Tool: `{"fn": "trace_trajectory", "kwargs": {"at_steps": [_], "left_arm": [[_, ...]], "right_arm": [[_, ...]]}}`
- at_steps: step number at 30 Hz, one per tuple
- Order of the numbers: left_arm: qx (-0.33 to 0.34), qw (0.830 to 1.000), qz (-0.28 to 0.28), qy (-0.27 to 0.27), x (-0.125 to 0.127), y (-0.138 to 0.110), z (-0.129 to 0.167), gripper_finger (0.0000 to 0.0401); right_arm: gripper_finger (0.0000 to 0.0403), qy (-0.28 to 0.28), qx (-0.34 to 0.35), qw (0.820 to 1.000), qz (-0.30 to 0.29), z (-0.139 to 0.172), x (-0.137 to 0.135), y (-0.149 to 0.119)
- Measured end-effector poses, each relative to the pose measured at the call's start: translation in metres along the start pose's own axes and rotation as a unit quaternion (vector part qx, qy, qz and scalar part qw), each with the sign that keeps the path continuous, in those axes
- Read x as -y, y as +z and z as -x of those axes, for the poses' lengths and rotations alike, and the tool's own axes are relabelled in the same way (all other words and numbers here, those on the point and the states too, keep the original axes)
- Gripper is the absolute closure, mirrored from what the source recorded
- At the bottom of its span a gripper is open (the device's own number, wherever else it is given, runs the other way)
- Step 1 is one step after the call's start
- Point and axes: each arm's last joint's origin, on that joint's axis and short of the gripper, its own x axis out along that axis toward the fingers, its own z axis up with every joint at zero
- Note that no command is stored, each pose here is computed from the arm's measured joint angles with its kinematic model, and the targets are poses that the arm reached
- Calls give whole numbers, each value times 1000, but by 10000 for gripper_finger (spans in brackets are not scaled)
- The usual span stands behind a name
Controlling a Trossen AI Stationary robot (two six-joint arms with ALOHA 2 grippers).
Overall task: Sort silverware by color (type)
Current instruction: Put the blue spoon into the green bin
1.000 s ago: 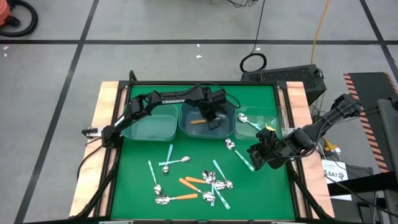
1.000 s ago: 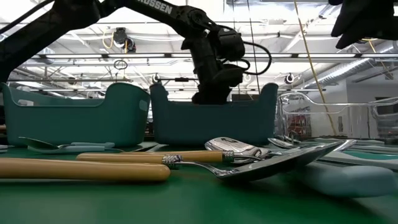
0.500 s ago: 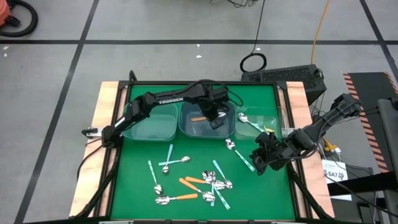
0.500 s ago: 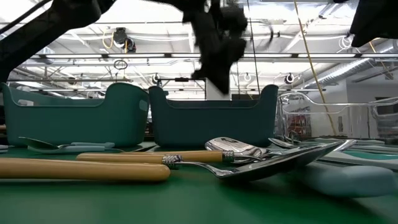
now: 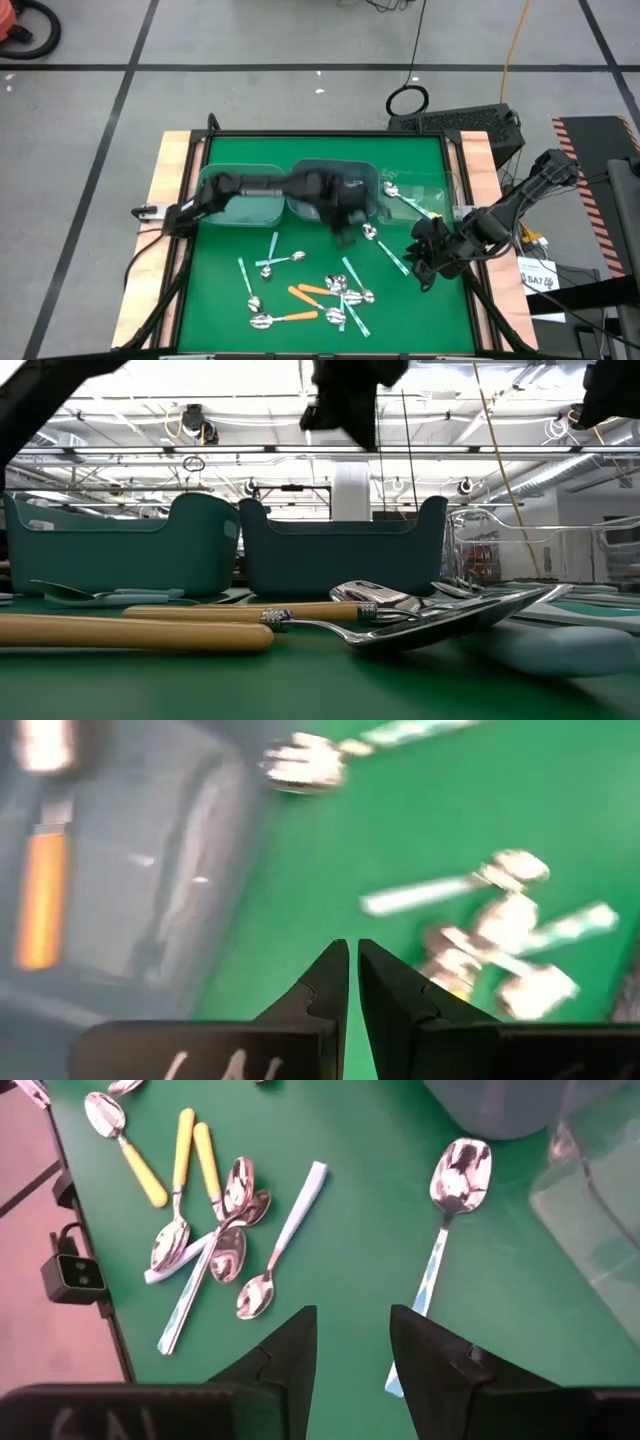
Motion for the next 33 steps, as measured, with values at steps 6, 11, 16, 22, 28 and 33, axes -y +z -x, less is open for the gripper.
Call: {"fn": "trace_trajectory", "kwargs": {"at_steps": [6, 11, 16, 22, 28, 33], "left_arm": [[20, 995, -97, -5, 69, -32, -4, 368], [47, 982, -184, 1, 105, -48, -14, 368], [-2, 982, -187, 19, 99, -54, -45, 368], [-64, 985, -156, 44, 84, -63, -60, 368], [-74, 986, -135, 57, 82, -66, -60, 368], [-20, 995, -99, 17, 89, -73, -2, 368]], "right_arm": [[280, 13, 0, 1000, 12, -1, -6, -5], [280, 4, -7, 999, 36, -6, -8, -7], [280, 18, -33, 999, 18, -6, -11, -10], [280, 42, -44, 998, 4, -1, -17, -22], [280, 50, -50, 997, 0, 4, -19, -32], [280, 52, -33, 998, -3, 7, -21, -37]]}}
